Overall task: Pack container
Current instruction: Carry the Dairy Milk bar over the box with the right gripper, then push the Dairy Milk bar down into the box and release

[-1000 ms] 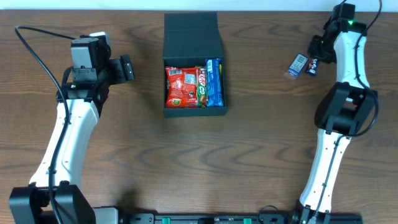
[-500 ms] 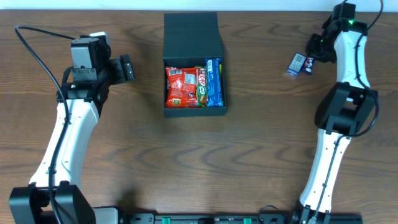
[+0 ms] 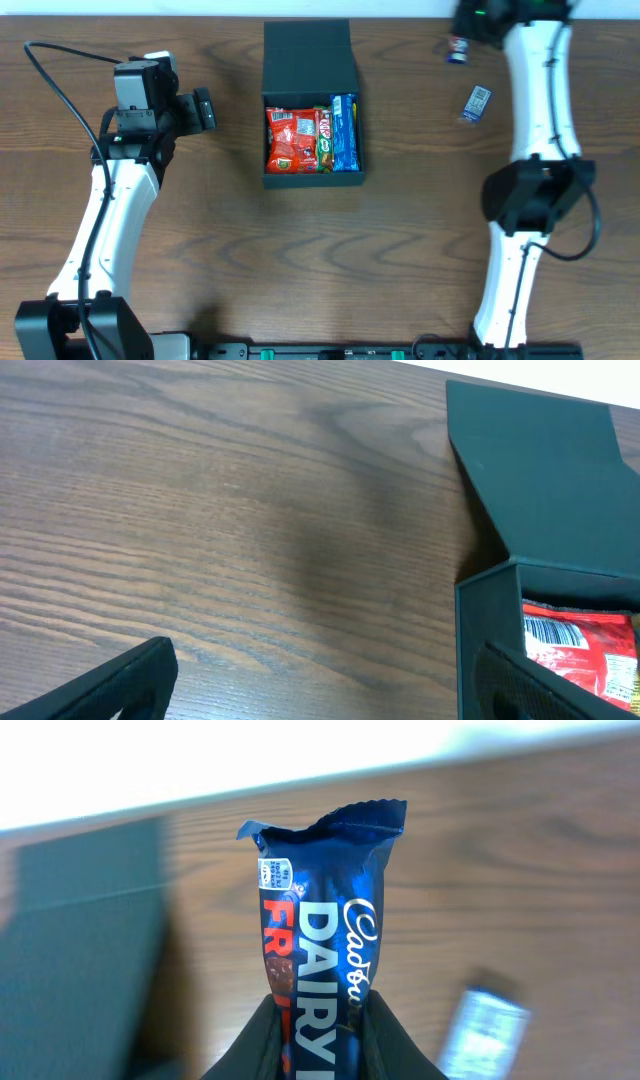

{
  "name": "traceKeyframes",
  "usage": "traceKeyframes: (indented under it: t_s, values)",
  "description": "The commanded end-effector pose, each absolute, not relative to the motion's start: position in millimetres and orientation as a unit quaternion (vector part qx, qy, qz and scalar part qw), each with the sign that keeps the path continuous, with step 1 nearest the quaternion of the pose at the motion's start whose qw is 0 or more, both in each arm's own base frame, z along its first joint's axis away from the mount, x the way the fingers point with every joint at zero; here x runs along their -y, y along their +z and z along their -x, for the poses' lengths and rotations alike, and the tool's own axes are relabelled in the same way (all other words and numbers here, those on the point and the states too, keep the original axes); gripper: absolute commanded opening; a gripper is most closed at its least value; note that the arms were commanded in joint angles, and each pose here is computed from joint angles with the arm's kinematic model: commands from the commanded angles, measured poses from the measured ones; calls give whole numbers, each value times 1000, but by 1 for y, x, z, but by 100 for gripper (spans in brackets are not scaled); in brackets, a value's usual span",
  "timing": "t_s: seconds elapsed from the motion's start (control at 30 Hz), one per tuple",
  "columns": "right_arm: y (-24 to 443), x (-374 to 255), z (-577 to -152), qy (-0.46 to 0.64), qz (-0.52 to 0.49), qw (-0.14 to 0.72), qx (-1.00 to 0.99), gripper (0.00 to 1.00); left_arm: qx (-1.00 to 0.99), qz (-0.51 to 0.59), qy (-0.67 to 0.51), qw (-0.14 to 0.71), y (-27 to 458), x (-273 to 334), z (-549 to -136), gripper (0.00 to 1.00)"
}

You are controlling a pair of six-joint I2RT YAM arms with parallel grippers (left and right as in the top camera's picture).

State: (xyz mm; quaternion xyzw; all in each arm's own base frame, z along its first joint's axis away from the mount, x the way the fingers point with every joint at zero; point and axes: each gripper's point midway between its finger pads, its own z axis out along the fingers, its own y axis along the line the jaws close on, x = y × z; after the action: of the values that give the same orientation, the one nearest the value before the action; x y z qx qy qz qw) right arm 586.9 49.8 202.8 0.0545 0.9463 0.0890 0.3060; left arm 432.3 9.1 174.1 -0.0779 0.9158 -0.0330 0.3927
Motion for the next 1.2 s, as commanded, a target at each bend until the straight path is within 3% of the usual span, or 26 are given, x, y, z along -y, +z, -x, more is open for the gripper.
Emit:
traceKeyframes:
  t_s: [0.0, 0.17, 0.6, 0.8, 1.17]
  values:
    - [205, -119, -573, 117, -11, 293, -949, 14, -917, 83, -35, 389, 170, -10, -432, 95]
    - [184, -227, -526, 139, 62, 236, -960, 16, -918, 83, -35, 386, 169, -10, -431, 95]
    - [138, -299, -431, 115, 83, 93, -986, 17, -924, 83, -33, 371, 163, -10, -425, 95]
    - [109, -314, -416, 80, 78, 71, -991, 15, -925, 73, -29, 371, 163, -10, -425, 95]
    - [75, -291, -432, -8, -5, 93, -996, 15, -925, 73, -29, 371, 163, -10, -425, 95]
